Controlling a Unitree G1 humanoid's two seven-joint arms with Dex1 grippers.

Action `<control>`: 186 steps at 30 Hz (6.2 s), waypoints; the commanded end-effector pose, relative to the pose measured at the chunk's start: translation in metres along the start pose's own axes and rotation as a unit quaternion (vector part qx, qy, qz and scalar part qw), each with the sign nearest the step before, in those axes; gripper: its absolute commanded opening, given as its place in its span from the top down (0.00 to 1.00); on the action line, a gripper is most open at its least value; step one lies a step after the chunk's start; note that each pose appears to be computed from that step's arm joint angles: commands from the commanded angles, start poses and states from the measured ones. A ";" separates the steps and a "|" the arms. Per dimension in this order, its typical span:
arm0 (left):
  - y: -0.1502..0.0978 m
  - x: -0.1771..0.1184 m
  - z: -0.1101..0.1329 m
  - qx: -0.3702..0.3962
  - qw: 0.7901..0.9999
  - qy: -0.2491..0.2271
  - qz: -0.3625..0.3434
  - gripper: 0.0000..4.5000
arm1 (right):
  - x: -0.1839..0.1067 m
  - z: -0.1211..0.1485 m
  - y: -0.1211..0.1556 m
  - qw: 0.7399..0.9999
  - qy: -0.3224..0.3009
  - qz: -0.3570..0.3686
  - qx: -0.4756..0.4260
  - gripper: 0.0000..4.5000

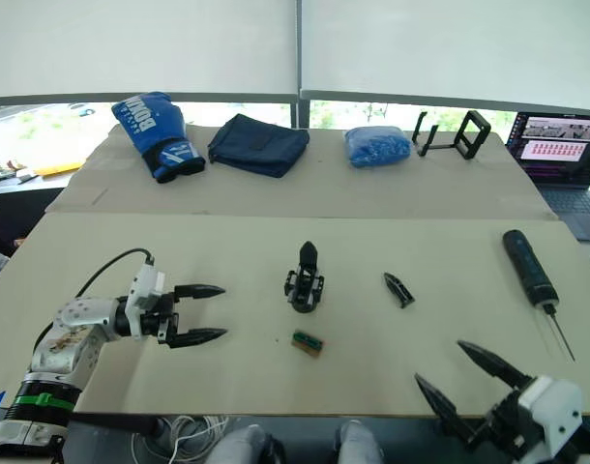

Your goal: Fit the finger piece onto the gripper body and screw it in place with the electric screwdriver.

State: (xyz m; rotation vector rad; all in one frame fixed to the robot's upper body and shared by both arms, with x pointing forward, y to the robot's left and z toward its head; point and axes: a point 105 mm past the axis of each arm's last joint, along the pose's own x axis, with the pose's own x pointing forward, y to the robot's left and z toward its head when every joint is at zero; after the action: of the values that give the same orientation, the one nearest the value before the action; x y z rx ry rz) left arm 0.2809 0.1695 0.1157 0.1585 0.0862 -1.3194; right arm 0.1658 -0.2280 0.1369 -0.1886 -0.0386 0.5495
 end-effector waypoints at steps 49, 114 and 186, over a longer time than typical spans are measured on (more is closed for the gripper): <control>-0.033 0.039 0.054 0.088 0.991 -0.078 -0.056 0.00 | 0.153 -0.043 -0.061 0.853 0.514 0.077 0.051 0.42; 0.005 0.098 0.161 -0.125 0.905 -0.395 0.100 0.99 | 0.187 0.130 0.045 0.958 -0.088 0.069 -0.264 0.76; -0.053 0.088 0.123 -0.217 0.948 -0.087 -0.214 1.00 | 0.143 0.108 0.094 0.862 0.178 0.441 0.177 0.89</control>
State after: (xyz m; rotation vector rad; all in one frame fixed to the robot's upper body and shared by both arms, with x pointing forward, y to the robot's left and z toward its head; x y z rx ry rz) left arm 0.2543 0.0544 0.2152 -0.4222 0.2916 -1.6850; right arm 0.2281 -0.0579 0.2075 0.0572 0.6143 1.4020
